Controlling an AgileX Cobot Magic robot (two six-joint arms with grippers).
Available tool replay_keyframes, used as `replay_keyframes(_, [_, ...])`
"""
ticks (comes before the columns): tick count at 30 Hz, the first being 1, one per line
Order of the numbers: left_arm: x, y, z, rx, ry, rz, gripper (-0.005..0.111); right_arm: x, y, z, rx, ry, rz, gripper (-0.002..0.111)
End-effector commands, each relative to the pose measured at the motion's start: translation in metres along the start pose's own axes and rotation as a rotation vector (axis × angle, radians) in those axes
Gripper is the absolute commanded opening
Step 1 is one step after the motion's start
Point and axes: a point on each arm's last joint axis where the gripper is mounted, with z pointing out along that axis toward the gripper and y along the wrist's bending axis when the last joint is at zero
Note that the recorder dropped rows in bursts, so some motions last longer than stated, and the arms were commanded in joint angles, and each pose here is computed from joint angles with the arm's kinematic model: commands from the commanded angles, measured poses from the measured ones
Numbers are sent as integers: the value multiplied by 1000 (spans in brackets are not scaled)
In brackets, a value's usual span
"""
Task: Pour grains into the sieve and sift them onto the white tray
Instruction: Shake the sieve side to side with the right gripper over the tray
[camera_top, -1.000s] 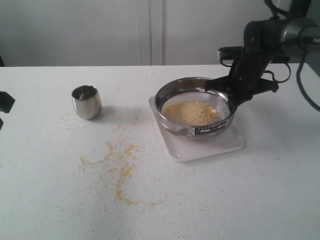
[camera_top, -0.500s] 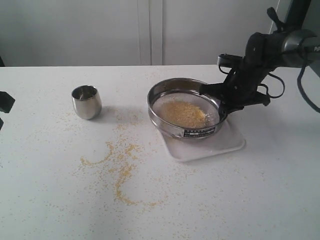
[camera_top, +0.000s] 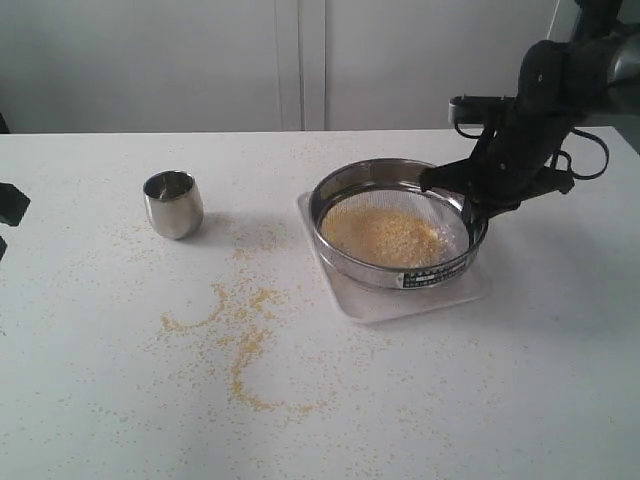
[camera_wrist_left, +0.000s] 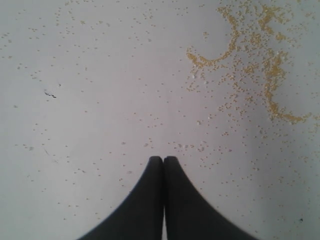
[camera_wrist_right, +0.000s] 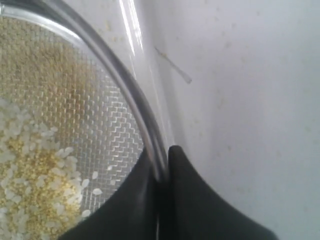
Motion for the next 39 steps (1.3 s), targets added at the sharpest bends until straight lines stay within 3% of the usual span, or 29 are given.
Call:
replay_keyframes(1, [3, 0, -1, 2, 7, -2, 0, -24, 15, -3, -51, -153, 79, 0])
replay_keyframes(4, [3, 0, -1, 2, 7, -2, 0, -4, 5, -23, 52, 77, -6, 0])
replay_keyframes(7, [3, 0, -1, 2, 7, -2, 0, -25, 14, -15, -17, -194, 62, 0])
replay_keyframes(8, [3, 0, -1, 2, 7, -2, 0, -30, 16, -8, -28, -197, 109, 0])
replay_keyframes(10, [3, 0, -1, 2, 7, -2, 0, -26, 11, -9, -5, -72, 144, 0])
replay_keyframes(13, [3, 0, -1, 2, 7, -2, 0, -6, 5, -22, 69, 93, 60, 0])
replay_keyframes(17, [3, 0, -1, 2, 5, -2, 0, -27, 15, -10, -25, -175, 102, 0])
replay_keyframes(20, [3, 0, -1, 2, 5, -2, 0, -21, 17, -12, -36, -37, 133, 0])
replay_keyframes(23, [3, 0, -1, 2, 5, -2, 0, -5, 10, -23, 52, 117, 68, 0])
replay_keyframes(27, [4, 0, -1, 2, 8, -2, 0, -24, 14, -12, -2, -164, 79, 0])
replay_keyframes(30, [3, 0, -1, 2, 6, -2, 0, -18, 15, -11, -12, -58, 145, 0])
replay_keyframes(33, [3, 0, -1, 2, 6, -2, 0, -3, 8, -26, 67, 93, 62, 0])
replay_keyframes(39, [3, 0, -1, 0, 6, -1, 0, -28, 10, -24, 19, -206, 127, 0])
